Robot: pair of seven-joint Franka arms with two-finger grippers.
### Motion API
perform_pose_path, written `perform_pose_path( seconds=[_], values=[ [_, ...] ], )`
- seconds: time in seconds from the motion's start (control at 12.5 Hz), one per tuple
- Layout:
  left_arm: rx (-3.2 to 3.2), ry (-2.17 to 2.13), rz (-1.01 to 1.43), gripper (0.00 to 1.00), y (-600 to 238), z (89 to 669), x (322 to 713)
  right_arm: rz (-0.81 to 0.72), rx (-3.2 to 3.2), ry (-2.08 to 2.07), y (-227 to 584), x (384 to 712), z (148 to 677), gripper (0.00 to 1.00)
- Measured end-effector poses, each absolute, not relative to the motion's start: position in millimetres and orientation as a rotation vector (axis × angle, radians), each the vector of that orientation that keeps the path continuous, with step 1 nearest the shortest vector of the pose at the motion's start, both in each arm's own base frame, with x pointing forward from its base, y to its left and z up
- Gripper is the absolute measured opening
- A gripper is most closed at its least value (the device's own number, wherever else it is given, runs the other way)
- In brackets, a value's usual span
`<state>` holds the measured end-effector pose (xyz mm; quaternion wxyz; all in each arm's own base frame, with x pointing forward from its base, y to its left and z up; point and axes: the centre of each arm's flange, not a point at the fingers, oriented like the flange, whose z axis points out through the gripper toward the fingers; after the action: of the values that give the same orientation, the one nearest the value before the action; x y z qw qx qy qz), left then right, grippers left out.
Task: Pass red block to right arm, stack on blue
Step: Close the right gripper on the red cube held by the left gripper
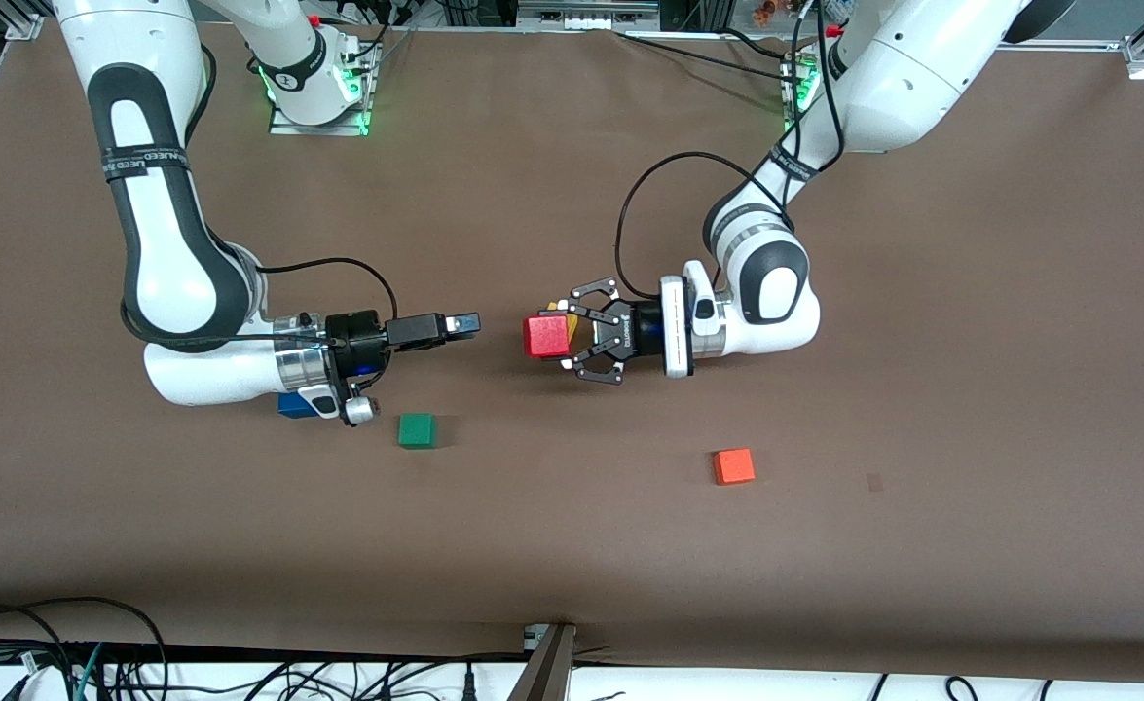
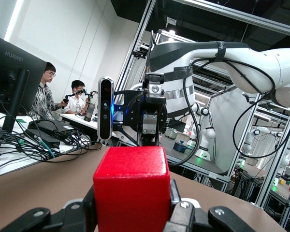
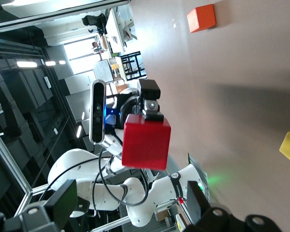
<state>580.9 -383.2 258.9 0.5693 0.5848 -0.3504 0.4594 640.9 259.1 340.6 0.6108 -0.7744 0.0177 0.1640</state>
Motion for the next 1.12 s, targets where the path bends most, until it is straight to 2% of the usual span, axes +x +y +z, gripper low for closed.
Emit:
perform_pose_path(
  seconds=[0.48, 0.88, 1.04, 1.12],
  values=[
    [1.41, -0.766, 1.07, 0.56, -414.9, 256.5, 561.6, 0.358, -1.84, 0.08, 292.6, 633.3, 333.8, 1.0],
    [1.409, -0.766, 1.077, 0.56, -414.6, 258.8, 564.1, 0.368, -1.846, 0.103, 293.0, 632.4, 330.7, 1.0],
    [1.411, -0.764, 1.082, 0.56, -412.0, 259.1, 566.5, 0.364, -1.854, 0.109, 296.7, 630.7, 328.2, 0.99],
    [1.412, -0.764, 1.084, 0.56, -411.4, 259.2, 567.1, 0.363, -1.858, 0.108, 299.8, 629.5, 327.7, 0.94]
  ],
)
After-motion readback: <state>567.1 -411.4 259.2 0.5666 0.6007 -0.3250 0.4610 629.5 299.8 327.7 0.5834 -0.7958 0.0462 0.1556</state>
